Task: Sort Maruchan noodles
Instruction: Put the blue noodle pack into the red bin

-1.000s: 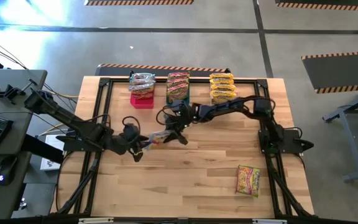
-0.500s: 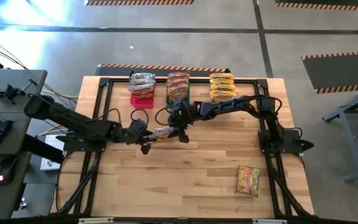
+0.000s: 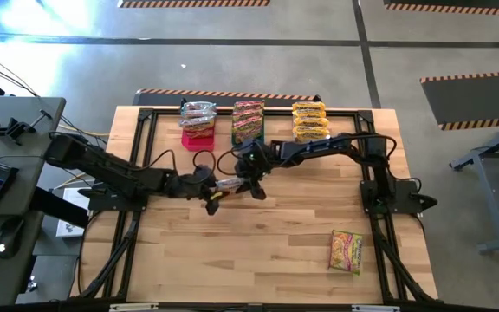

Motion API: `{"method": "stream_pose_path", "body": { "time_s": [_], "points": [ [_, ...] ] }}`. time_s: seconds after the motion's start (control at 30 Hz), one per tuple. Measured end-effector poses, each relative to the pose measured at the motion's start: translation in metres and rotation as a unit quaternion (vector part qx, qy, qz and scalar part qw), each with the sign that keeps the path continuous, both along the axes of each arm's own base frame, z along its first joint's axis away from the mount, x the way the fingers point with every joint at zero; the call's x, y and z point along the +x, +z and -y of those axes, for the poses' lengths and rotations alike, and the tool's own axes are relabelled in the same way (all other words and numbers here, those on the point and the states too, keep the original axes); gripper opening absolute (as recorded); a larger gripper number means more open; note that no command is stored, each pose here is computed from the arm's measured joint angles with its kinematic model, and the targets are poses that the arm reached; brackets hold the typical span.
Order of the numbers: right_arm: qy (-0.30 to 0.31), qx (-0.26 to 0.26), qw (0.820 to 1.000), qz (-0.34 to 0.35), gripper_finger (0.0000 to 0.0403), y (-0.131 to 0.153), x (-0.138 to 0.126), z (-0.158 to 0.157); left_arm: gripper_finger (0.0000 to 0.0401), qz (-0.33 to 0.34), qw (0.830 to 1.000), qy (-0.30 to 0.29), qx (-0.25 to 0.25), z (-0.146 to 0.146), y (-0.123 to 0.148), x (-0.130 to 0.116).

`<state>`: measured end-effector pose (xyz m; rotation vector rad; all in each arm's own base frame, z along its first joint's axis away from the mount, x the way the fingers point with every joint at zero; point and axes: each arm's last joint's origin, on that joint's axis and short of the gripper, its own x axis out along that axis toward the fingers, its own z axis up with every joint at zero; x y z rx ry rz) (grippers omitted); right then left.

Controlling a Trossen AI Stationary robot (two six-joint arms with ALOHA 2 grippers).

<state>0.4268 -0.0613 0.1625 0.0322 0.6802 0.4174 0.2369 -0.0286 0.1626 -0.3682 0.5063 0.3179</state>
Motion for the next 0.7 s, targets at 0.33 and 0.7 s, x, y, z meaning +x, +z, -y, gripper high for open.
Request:
{"method": "stream_pose_path", "body": {
  "time_s": [0.33,0.7],
  "points": [
    [0.006,-0.002,1.000,0.001,0.0160,0.012,-0.005,-0.001,0.0053,-0.014,0.999,-0.028,0.006,0.000,-0.004,0.001],
    [-0.043,-0.046,0.998,-0.007,0.0201,0.073,-0.081,0.003,0.0042,-0.005,0.999,-0.010,0.044,0.015,-0.002,-0.002]
  ]
}}
